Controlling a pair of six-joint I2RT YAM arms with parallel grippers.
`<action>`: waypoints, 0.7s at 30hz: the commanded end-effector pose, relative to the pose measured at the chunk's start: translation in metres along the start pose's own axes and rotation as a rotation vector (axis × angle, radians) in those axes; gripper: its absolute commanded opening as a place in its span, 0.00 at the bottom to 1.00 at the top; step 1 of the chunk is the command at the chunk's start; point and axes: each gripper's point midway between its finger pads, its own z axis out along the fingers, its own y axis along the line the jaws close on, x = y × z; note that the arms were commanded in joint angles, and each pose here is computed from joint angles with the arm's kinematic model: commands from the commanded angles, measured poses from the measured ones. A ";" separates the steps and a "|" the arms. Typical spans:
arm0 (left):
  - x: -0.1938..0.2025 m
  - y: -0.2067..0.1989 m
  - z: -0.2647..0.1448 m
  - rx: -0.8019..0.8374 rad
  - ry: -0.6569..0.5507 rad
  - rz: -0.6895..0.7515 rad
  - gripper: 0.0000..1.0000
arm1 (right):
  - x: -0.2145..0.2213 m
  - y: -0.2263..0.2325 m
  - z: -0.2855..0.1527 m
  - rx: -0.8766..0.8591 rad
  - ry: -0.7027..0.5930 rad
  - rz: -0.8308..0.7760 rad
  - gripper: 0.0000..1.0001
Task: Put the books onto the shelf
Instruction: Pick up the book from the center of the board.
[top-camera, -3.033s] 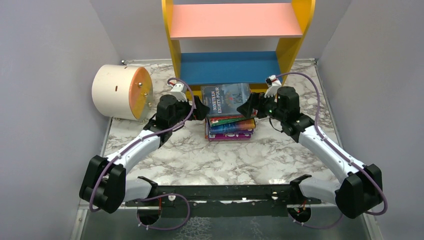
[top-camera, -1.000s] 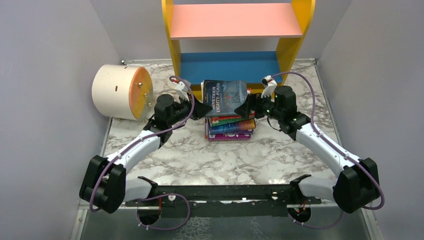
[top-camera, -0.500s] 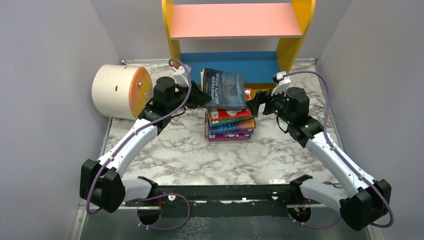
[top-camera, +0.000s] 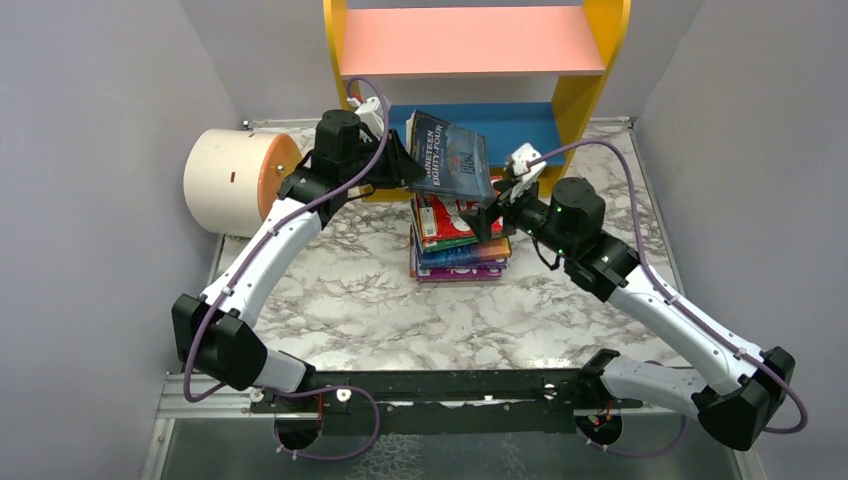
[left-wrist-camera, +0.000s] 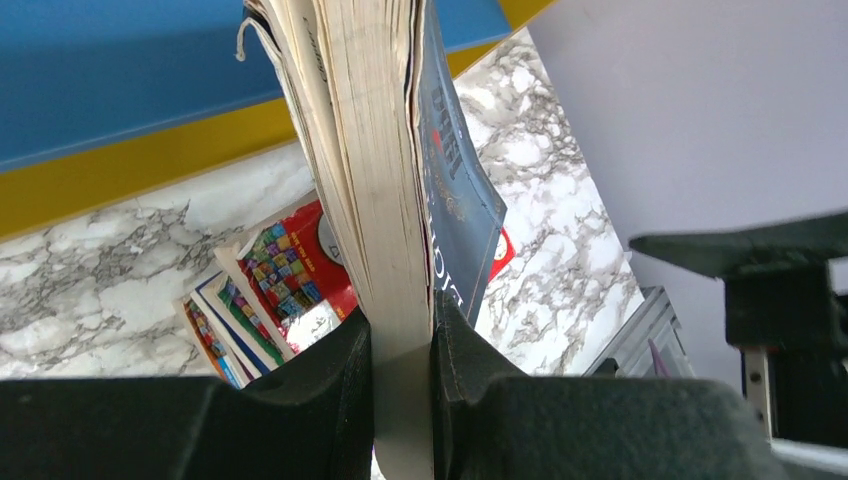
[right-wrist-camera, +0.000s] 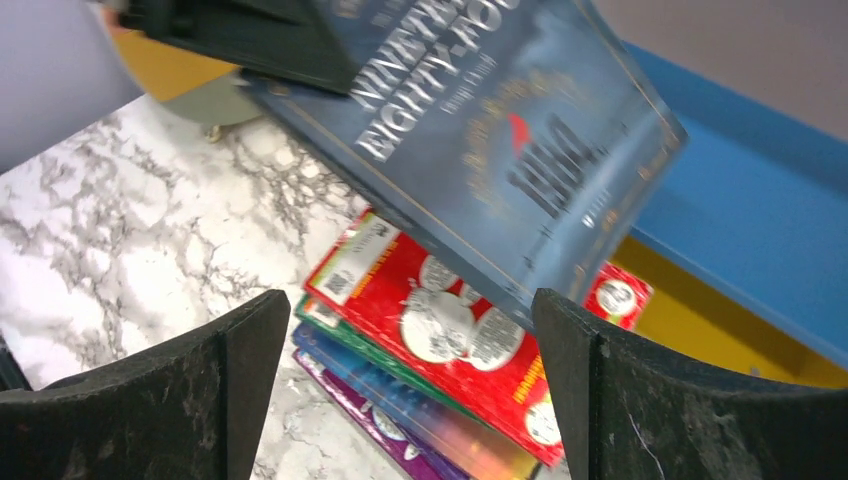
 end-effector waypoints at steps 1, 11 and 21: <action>-0.030 -0.024 -0.009 0.045 -0.056 0.024 0.00 | -0.020 0.026 0.010 0.002 -0.036 -0.146 0.89; -0.035 -0.031 -0.015 0.040 -0.046 0.010 0.00 | -0.005 0.046 0.041 0.140 0.016 -0.300 0.89; -0.028 -0.039 -0.020 0.069 -0.007 -0.003 0.00 | -0.003 0.035 0.065 0.248 0.019 -0.394 0.85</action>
